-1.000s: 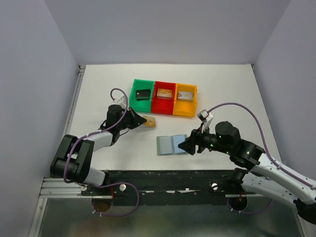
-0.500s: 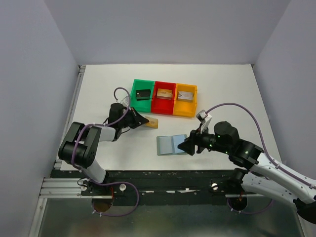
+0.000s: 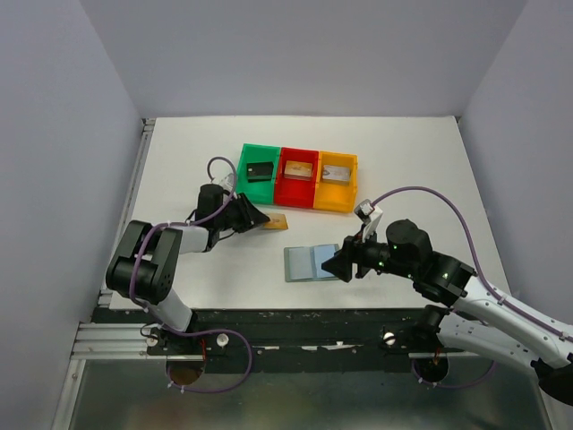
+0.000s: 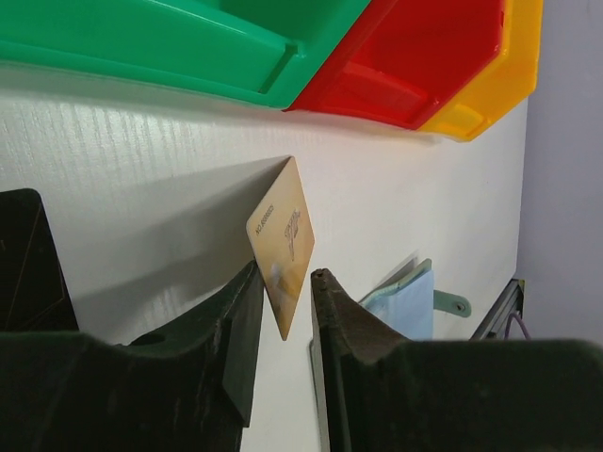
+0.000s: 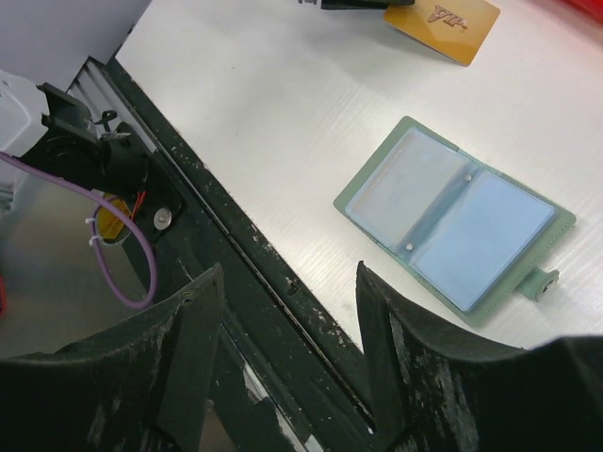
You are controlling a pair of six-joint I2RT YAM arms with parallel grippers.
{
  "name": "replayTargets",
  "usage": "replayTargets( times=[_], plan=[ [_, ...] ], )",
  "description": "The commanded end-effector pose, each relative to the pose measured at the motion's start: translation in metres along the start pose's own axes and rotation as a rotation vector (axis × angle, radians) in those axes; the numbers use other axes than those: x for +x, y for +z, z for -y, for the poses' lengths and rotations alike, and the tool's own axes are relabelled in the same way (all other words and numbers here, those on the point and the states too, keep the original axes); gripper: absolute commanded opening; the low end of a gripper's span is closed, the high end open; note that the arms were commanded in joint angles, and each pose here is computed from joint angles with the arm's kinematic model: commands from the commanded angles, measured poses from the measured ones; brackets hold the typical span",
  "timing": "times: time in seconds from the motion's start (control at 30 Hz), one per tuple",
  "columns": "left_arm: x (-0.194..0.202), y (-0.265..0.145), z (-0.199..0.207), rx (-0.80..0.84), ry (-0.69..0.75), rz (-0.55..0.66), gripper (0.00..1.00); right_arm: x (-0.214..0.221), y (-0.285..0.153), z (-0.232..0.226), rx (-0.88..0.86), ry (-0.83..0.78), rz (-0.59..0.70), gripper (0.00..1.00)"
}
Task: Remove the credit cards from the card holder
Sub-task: Place the credit card at the center of the board, then remove the credit card from the card holder.
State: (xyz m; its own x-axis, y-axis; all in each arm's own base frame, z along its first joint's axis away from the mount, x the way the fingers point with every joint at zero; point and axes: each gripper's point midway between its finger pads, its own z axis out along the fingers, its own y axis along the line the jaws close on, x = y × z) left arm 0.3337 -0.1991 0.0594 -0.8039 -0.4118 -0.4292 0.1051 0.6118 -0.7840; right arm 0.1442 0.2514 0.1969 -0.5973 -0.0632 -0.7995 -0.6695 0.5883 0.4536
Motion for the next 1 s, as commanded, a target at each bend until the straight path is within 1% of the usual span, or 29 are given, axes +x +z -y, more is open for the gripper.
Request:
replayTargets(
  times=[0.0,0.3,0.43,0.5,0.67,0.8,0.9,0.93,0.97],
  plan=[
    [-0.014,-0.006,0.002,-0.031,0.060,0.013,0.39,0.000,0.000,0.002,0.004,-0.017,0.000,0.66],
    [-0.025,-0.020,-0.010,-0.123,0.092,0.012,0.41,0.000,0.001,0.006,0.029,-0.019,-0.007,0.67],
    [-0.033,-0.028,-0.014,-0.175,0.098,0.027,0.43,-0.002,-0.001,0.011,0.063,-0.013,-0.004,0.67],
    [-0.041,-0.036,-0.014,-0.216,0.111,0.063,0.45,-0.002,-0.002,0.020,0.118,-0.003,-0.001,0.66],
    [-0.050,-0.066,-0.012,-0.351,0.147,0.142,0.49,0.000,-0.003,0.057,0.338,0.056,0.004,0.68],
    [-0.041,-0.085,0.004,-0.415,0.214,0.216,0.52,0.013,0.000,0.089,0.477,0.103,-0.069,0.68],
    [-0.022,-0.089,0.018,-0.459,0.273,0.231,0.57,0.028,0.004,0.111,0.537,0.172,-0.132,0.69],
    [-0.014,-0.089,0.024,-0.464,0.290,0.224,0.68,0.032,0.005,0.116,0.544,0.189,-0.148,0.70],
    [-0.003,-0.088,0.028,-0.470,0.297,0.196,0.83,0.034,0.005,0.121,0.555,0.200,-0.161,0.70]
  ],
)
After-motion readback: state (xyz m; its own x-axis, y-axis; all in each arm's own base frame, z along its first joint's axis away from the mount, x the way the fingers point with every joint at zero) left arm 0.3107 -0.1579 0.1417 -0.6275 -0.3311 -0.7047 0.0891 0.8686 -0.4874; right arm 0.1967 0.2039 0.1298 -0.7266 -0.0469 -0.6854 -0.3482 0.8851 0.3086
